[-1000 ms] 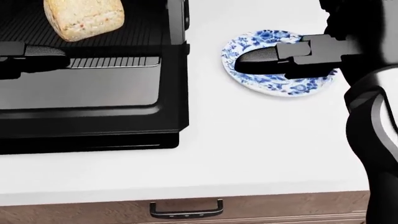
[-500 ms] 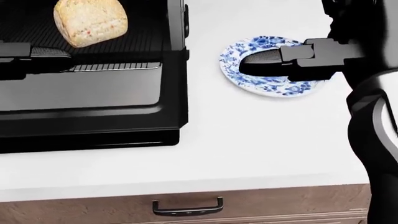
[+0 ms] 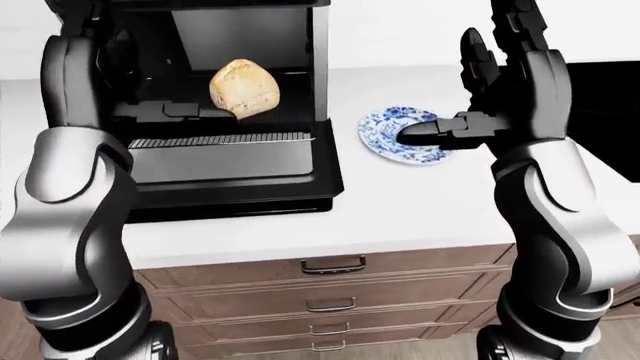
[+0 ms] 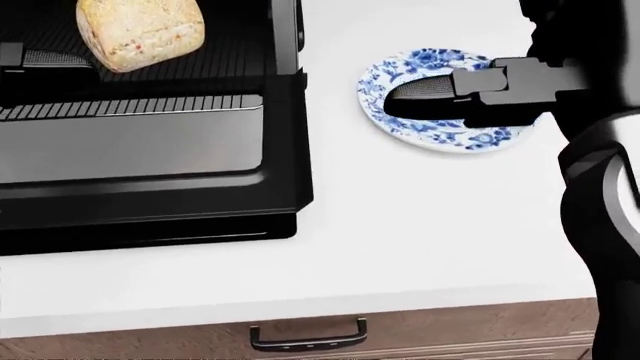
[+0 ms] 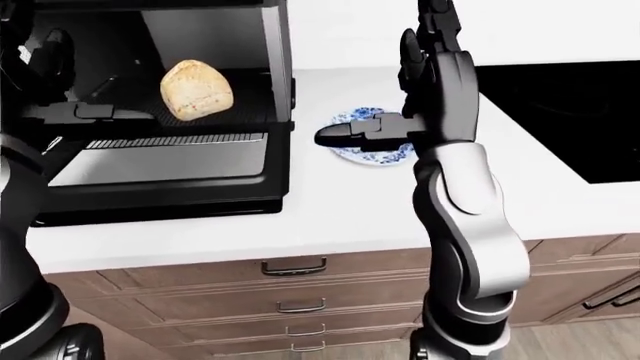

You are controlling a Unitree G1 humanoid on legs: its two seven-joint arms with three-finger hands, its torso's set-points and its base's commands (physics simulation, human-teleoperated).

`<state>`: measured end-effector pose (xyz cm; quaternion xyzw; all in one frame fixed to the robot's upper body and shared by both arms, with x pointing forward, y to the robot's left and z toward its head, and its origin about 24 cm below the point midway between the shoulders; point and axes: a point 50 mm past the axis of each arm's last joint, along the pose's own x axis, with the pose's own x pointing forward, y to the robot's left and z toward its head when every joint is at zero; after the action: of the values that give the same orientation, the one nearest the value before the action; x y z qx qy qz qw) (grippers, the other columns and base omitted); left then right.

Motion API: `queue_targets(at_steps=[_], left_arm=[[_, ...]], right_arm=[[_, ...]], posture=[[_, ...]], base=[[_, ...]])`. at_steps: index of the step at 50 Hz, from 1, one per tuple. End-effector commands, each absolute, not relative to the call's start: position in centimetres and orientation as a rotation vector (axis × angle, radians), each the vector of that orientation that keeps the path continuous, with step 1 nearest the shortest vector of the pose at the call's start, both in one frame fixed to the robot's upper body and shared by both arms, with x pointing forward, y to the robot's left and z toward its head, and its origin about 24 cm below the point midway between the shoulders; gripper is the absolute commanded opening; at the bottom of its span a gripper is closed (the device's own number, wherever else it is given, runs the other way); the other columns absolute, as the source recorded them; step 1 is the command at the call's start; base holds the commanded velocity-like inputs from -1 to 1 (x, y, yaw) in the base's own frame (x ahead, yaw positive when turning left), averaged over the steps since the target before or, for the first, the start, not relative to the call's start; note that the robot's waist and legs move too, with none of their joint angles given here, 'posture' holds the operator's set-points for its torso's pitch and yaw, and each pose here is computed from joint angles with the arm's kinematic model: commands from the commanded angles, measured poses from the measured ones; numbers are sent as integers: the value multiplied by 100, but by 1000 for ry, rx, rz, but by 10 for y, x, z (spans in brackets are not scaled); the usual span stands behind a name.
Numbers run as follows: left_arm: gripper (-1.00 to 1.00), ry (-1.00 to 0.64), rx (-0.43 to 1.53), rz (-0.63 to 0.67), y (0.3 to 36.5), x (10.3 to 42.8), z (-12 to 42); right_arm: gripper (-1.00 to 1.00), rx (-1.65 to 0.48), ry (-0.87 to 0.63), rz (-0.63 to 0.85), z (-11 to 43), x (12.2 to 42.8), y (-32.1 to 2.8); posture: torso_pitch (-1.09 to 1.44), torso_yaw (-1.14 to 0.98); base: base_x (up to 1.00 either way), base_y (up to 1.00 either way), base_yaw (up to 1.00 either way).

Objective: Pick the bread from the rack and place it on the plate on the counter.

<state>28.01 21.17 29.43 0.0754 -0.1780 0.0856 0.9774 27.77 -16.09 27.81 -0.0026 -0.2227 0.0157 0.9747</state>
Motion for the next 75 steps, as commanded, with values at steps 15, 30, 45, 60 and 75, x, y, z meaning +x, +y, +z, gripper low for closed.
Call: queue_targets(at_steps=[15, 30, 45, 60, 75], left_arm=[[100, -338, 165, 200, 215, 318, 307], [100, -234, 198, 229, 220, 351, 301], [100, -157, 234, 258, 220, 386, 302], [100, -121, 287, 247, 215, 399, 295], [100, -121, 288, 253, 213, 413, 292]], right_arm=[[100, -1, -529, 26, 288, 271, -162], [100, 0, -529, 25, 288, 269, -163], [100, 0, -526, 25, 286, 270, -163], [100, -1, -526, 18, 286, 268, -165], [100, -4, -525, 16, 285, 267, -165]], posture=[[0, 0], [0, 0], [0, 0], [0, 0], [0, 0]], base=[[0, 0, 0], [0, 0, 0], [0, 0, 0], [0, 0, 0], [0, 0, 0]])
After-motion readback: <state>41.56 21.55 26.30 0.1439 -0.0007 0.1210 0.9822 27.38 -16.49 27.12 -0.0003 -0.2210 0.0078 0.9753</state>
